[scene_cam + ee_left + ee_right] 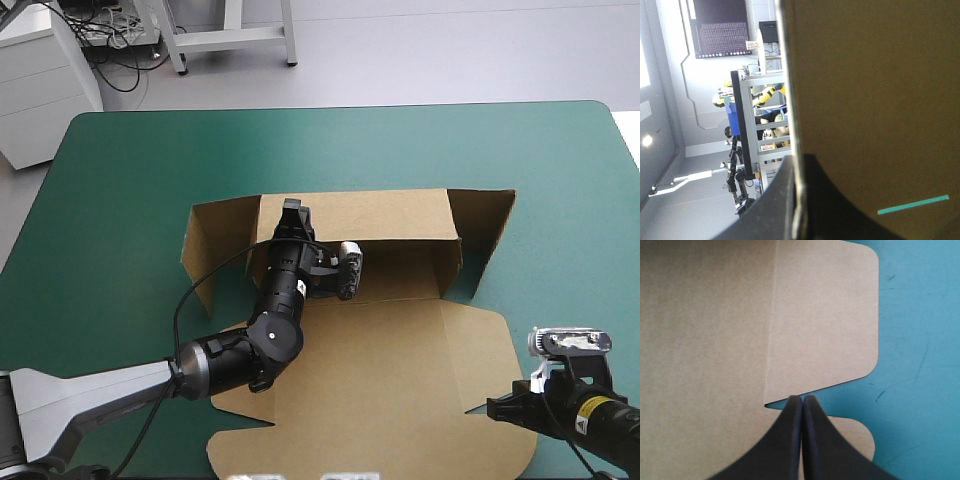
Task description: Fold the box
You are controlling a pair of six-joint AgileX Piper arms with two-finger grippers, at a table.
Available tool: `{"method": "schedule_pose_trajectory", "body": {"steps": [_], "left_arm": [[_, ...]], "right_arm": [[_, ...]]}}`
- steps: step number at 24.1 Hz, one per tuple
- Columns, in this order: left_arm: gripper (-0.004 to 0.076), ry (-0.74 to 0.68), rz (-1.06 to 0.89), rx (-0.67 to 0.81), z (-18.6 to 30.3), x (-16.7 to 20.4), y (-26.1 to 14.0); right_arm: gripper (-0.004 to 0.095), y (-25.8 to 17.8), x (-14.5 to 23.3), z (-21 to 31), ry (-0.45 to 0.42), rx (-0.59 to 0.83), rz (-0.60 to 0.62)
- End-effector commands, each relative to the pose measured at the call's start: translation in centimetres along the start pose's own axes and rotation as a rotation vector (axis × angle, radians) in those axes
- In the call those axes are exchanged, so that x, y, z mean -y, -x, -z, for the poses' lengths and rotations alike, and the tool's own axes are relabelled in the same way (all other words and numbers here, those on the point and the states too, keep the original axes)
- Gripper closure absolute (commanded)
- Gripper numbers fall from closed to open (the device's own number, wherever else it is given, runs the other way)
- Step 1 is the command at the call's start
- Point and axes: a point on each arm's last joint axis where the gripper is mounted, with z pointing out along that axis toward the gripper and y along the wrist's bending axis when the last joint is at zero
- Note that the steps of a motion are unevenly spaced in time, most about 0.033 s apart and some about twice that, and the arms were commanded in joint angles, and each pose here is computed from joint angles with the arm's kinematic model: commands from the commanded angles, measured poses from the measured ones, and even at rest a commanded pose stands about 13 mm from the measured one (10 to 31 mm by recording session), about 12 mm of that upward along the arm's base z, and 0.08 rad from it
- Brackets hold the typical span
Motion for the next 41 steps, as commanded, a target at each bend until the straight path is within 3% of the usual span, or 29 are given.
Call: {"method": "schedule_pose_trajectory", "body": {"steps": [1,7,11,14,15,19,25,32,36,41], "left_arm": [[0.0756,0.096,-0.04,0.003,0.0,-1.5,0.0],[0.0756,0.073,-0.073,-0.01,-0.8,-0.3,0.5],[0.0756,0.084,-0.072,-0.024,-0.8,-0.5,0.4],[0.0756,0.089,-0.07,-0.031,-0.8,-0.6,0.4],[0.0756,0.091,-0.066,-0.035,-0.8,-0.6,0.3],[0.0756,0.092,-0.03,-0.034,-0.8,-0.6,0.3],[0.0756,0.097,-0.029,-0.042,-0.8,-0.7,0.2],[0.0756,0.098,-0.029,-0.044,-0.8,-0.7,0.2],[0.0756,0.098,-0.029,-0.044,-0.8,-0.7,0.2],[0.0756,0.098,-0.029,-0.044,-0.8,-0.7,0.2]], "right_arm": [[0.0929,1.0,0.0,0.6,-0.007,0.079,0.014],[0.092,0.9,0.2,0.6,-0.033,0.06,0.085],[0.0817,0.7,0.2,0.6,-0.037,0.045,0.123],[0.0564,0.7,0.2,0.6,-0.038,0.043,0.118],[0.044,0.7,0.2,0.6,-0.038,0.043,0.113],[0.0173,1.2,0.4,0.7,-0.063,0.091,0.109],[0.0137,5.8,0.5,3.3,-0.22,0.222,0.117],[0.0138,17.3,-2.5,4.3,-0.356,0.287,0.238],[0.0139,21.3,-3.5,4.3,-0.376,0.301,0.273],[0.014,25.5,-2.5,3.8,-0.364,0.29,0.22]]}}
